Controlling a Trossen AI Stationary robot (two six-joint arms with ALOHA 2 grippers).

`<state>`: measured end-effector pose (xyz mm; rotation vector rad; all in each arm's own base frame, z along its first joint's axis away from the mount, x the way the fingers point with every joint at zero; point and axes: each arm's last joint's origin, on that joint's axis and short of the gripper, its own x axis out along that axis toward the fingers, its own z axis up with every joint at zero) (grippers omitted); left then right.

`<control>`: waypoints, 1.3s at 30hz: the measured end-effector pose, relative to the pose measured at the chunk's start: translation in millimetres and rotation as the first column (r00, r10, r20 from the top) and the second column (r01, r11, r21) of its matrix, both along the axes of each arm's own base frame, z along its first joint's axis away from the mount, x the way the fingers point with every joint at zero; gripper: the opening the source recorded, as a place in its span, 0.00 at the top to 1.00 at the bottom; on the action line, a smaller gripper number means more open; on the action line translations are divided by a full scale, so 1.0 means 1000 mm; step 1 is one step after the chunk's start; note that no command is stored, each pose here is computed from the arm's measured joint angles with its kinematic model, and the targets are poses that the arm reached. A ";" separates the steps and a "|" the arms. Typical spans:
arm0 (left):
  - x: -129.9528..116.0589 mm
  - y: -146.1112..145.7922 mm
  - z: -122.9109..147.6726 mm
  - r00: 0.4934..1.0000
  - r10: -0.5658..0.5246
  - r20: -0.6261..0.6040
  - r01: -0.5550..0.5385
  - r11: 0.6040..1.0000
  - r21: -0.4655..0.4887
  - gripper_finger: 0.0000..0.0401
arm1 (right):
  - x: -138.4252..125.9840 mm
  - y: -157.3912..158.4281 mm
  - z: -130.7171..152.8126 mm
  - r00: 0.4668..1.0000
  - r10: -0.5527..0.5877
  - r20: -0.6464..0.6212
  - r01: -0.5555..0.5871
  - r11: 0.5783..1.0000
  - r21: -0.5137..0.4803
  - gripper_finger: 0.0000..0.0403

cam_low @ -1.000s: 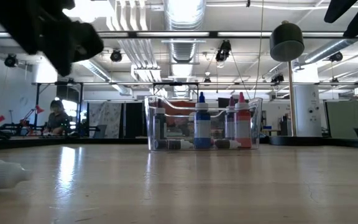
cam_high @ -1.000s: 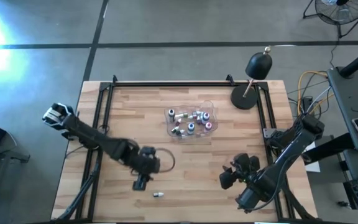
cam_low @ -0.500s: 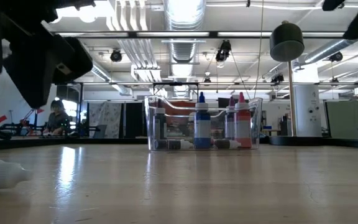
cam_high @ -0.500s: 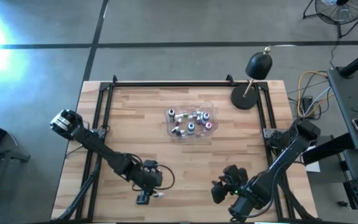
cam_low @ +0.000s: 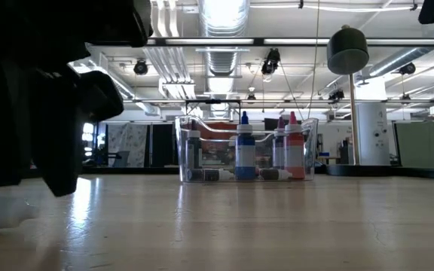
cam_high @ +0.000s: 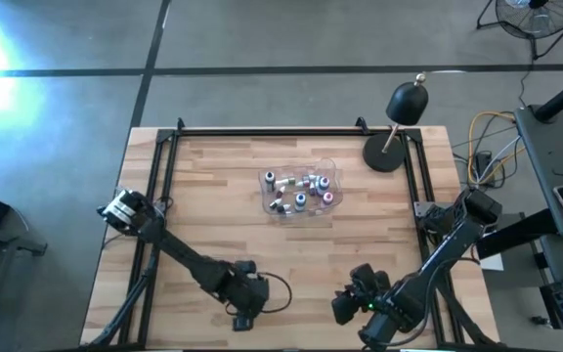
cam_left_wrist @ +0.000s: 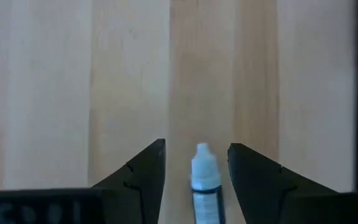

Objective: Pick & Place food coloring
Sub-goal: Put the small blue food coloring bottle into the transparent bin

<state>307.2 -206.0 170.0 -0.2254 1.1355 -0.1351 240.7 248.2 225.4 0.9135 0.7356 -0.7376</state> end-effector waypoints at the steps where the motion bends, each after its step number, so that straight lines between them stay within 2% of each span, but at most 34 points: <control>1: 0.000 -0.002 0.000 1.000 -0.004 -0.014 0.004 1.000 0.022 0.63 | 0.000 0.000 0.000 1.000 0.001 0.000 -0.001 1.000 0.002 0.60; 4: -0.001 -0.007 0.001 0.999 -0.004 -0.044 0.009 0.994 0.111 0.63 | -0.001 0.001 0.000 1.000 0.007 -0.001 -0.007 1.000 0.003 0.61; 7: -0.001 -0.011 0.002 0.999 -0.002 -0.051 0.009 0.988 0.152 0.63 | -0.003 0.003 0.000 1.000 0.013 -0.002 -0.013 1.000 0.001 0.62; 22: -0.007 -0.020 -0.001 0.994 0.089 -0.067 -0.082 0.991 0.104 0.63 | -0.004 0.002 -0.003 0.999 0.032 -0.016 -0.032 0.999 -0.022 0.63; 33: -0.005 -0.025 -0.018 0.993 0.089 -0.078 -0.077 0.987 0.138 0.63 | -0.004 0.001 -0.003 0.999 0.031 -0.015 -0.031 0.999 -0.025 0.64; 39: -0.005 -0.025 -0.018 0.994 0.096 -0.059 -0.086 0.983 0.160 0.63 | -0.004 0.001 -0.004 0.999 0.030 -0.015 -0.031 0.999 -0.024 0.65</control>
